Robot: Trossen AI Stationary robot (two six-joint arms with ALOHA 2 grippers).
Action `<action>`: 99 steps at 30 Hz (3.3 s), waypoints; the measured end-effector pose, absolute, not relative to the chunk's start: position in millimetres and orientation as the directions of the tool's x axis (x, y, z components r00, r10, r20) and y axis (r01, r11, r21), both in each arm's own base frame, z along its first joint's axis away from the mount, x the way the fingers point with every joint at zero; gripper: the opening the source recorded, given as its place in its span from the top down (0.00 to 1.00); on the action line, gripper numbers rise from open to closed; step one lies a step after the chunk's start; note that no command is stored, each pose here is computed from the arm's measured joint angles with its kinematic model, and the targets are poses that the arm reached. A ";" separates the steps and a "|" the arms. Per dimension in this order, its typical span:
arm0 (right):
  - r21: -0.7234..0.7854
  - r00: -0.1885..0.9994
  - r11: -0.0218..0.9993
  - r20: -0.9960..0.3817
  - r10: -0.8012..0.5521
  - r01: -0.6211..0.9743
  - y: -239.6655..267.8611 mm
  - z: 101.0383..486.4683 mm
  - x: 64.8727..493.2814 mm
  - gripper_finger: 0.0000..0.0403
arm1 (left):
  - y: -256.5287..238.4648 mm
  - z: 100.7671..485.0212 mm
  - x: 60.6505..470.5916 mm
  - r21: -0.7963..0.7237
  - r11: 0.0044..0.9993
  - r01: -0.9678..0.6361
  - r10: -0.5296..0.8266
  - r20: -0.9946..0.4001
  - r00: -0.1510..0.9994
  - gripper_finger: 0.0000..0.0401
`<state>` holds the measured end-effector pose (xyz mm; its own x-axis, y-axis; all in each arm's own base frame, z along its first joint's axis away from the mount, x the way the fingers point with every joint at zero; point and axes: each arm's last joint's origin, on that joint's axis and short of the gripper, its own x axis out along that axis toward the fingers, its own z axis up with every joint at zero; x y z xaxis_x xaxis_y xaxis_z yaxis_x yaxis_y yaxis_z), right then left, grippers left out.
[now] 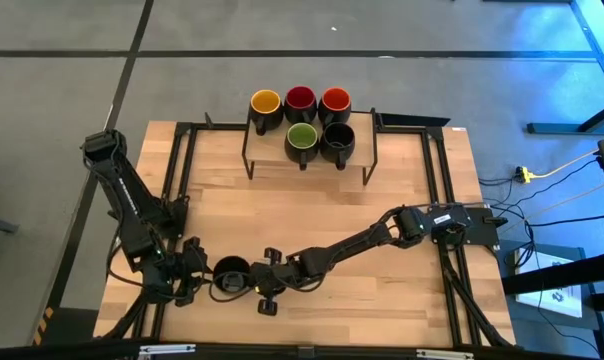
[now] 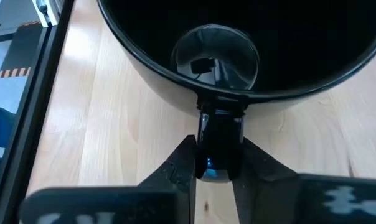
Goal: Place coffee mugs
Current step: Put the black mug on the shelf
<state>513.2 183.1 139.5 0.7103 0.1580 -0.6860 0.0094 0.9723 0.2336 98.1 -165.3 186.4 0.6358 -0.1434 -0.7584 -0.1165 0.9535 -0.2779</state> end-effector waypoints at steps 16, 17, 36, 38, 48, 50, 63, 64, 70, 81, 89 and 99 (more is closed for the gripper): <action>0.171 0.702 0.940 -0.707 -0.092 0.295 187.8 200.8 485.5 0.88 | -146.3 220.9 78.9 -0.529 0.847 -0.044 -0.430 -0.732 0.530 0.72; 0.172 0.704 0.933 -0.702 -0.109 0.316 187.0 211.2 484.4 0.88 | -143.3 223.7 77.2 -0.542 0.840 -0.040 -0.441 -0.723 0.532 0.72; 0.163 0.627 0.689 -0.597 -0.501 0.706 104.7 295.8 487.8 0.88 | -116.3 235.0 64.4 -0.510 0.859 0.045 -0.452 -0.713 0.536 0.72; 0.167 0.618 0.662 -0.574 -0.537 0.731 95.3 297.0 490.3 0.88 | -116.3 235.0 64.4 -0.501 0.863 0.061 -0.452 -0.713 0.536 0.72; 0.144 0.527 0.542 -0.530 -0.664 0.828 40.5 297.0 497.7 0.88 | -116.1 234.7 64.3 -0.460 0.879 0.124 -0.449 -0.716 0.535 0.72; 0.142 0.515 0.530 -0.538 -0.668 0.836 30.8 295.3 498.8 0.88 | -115.9 234.6 64.3 -0.453 0.882 0.129 -0.446 -0.715 0.538 0.72; 0.135 0.476 0.495 -0.571 -0.669 0.858 -2.9 287.9 502.2 0.88 | -115.3 234.7 65.0 -0.430 0.892 0.135 -0.427 -0.709 0.562 0.72; 0.134 0.473 0.492 -0.570 -0.672 0.860 -4.8 287.0 502.8 0.88 | -115.4 234.7 65.0 -0.431 0.892 0.135 -0.427 -0.708 0.562 0.72; 0.106 0.446 0.473 -0.559 -0.699 0.875 -5.3 277.4 505.9 0.88 | -115.0 234.9 65.5 -0.423 0.897 0.129 -0.414 -0.703 0.578 0.72; 0.116 0.438 0.457 -0.559 -0.704 0.882 -14.0 276.4 506.9 0.88 | -115.0 234.8 65.6 -0.421 0.898 0.127 -0.412 -0.703 0.580 0.72; 0.131 0.436 0.444 -0.558 -0.706 0.886 -23.8 273.1 509.8 0.86 | -115.0 234.8 65.6 -0.421 0.898 0.128 -0.412 -0.703 0.580 0.72; 0.153 0.446 0.440 -0.553 -0.704 0.885 -25.2 270.9 512.8 0.68 | -115.0 234.7 65.6 -0.421 0.898 0.128 -0.412 -0.703 0.580 0.72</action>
<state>512.8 -25.2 270.9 0.4457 -0.7040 -0.5530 0.8849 0.4398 0.1532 65.6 -115.0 234.7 0.5797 -0.4122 -0.7029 0.1277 0.8979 -0.4213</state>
